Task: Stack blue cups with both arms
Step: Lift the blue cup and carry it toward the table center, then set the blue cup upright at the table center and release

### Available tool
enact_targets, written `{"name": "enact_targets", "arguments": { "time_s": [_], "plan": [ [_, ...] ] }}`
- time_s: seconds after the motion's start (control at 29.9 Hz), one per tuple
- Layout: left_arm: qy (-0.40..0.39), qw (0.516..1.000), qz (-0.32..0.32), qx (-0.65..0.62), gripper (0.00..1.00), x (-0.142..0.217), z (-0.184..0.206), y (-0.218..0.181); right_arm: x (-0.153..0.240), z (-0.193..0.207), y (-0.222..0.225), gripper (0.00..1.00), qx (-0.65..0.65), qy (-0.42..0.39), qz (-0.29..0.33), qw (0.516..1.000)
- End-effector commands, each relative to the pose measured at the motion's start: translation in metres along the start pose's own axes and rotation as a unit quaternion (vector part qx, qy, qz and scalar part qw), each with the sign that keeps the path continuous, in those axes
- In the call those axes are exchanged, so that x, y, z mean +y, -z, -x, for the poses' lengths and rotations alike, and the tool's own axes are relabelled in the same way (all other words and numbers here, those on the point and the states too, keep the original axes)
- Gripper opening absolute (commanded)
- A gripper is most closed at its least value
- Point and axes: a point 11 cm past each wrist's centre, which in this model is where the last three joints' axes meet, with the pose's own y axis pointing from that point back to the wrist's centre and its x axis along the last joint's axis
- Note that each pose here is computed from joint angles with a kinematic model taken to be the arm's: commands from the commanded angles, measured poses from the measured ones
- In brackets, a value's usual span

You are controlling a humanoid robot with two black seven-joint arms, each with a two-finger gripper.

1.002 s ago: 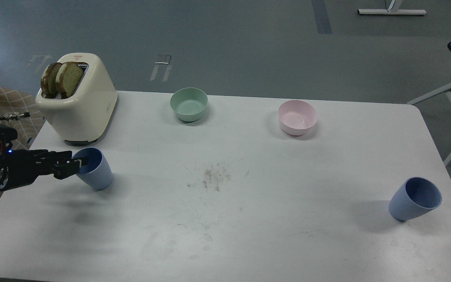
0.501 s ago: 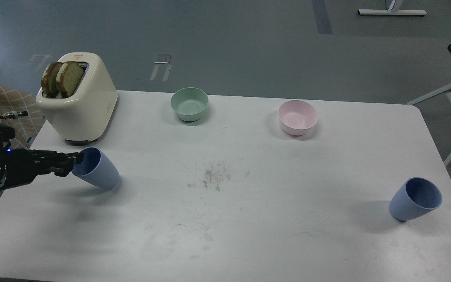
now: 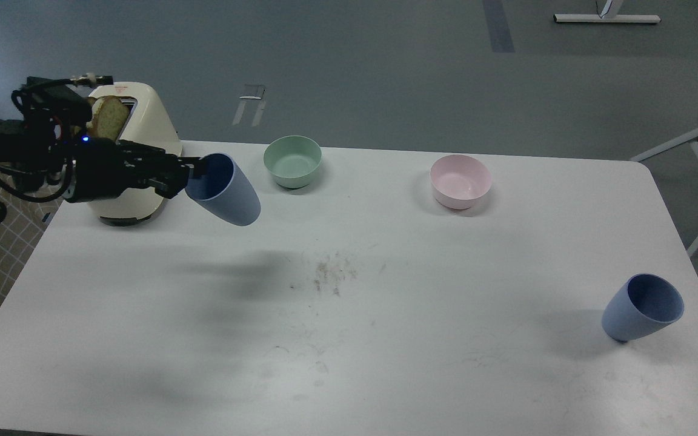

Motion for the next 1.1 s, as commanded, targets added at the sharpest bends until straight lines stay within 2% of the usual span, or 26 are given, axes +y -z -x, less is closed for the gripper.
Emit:
{"name": "enact_targets", "arguments": {
  "time_s": [0.0, 0.13, 0.4, 1.07],
  "plan": [
    [0.009, 0.997, 0.046, -0.061, 0.00, -0.048, -0.021, -0.041, 0.006, -0.003, 0.003, 1.00, 0.006, -0.001, -0.002, 1.000],
    [0.019, 0.990, 0.092, -0.102, 0.00, -0.087, -0.038, -0.083, 0.012, -0.011, 0.010, 1.00, 0.003, -0.011, -0.015, 1.000],
    [0.093, 0.983, 0.076, -0.136, 0.00, -0.140, -0.008, -0.090, 0.017, -0.018, 0.014, 1.00, 0.000, -0.022, -0.023, 1.000],
    [0.118, 0.985, 0.049, -0.114, 0.00, -0.154, 0.016, -0.078, 0.027, -0.011, 0.006, 1.00, 0.003, -0.010, -0.016, 1.000]
  ]
}}
